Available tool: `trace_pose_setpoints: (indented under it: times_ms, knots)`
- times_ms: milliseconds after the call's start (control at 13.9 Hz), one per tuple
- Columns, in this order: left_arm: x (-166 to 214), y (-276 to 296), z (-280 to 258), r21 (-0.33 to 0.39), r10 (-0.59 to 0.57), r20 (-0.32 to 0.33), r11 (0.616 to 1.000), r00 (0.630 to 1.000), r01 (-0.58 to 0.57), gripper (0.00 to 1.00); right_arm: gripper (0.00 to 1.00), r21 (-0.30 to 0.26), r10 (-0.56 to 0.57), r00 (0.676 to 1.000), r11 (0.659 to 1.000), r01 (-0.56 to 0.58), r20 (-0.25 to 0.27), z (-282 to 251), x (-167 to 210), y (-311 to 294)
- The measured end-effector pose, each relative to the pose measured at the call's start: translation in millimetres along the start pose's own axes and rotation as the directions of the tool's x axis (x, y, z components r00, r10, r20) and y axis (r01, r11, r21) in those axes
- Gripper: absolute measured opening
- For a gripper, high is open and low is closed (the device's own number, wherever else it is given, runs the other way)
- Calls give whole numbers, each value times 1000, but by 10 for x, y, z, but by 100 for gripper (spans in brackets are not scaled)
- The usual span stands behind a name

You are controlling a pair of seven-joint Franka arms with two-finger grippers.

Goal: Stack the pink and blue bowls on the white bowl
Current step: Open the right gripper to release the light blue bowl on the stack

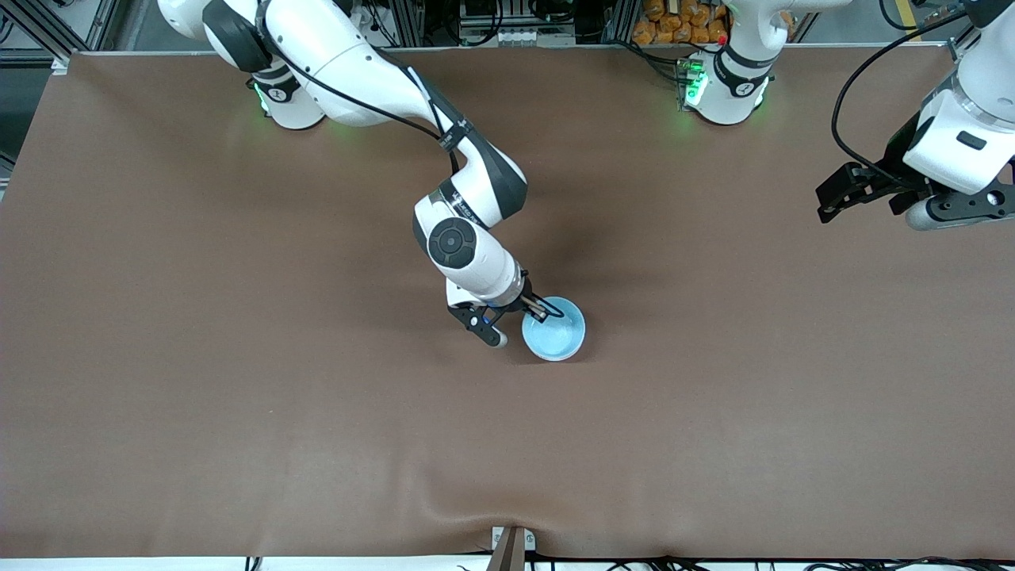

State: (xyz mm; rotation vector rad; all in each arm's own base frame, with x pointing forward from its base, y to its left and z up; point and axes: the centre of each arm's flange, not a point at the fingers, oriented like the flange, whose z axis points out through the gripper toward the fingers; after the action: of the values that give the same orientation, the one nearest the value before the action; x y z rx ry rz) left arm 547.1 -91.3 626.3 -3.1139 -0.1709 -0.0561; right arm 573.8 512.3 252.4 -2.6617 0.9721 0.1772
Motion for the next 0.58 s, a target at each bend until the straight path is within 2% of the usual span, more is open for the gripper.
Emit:
trace_pose_setpoints:
  times_ms: [216,288,576]
  knots:
    - [15,3,28,1,0,4,1000,1000,0,100,44,-32,-100,991,995,97,-92,-19,-31,-25]
    - [15,1,28,0,0,4,1000,1000,0,100,53,-28,-111,988,994,109,-108,-67,-18,-56]
    - [22,2,27,-1,0,0,1000,1000,0,100,96,38,-75,985,996,82,-156,-565,346,-176]
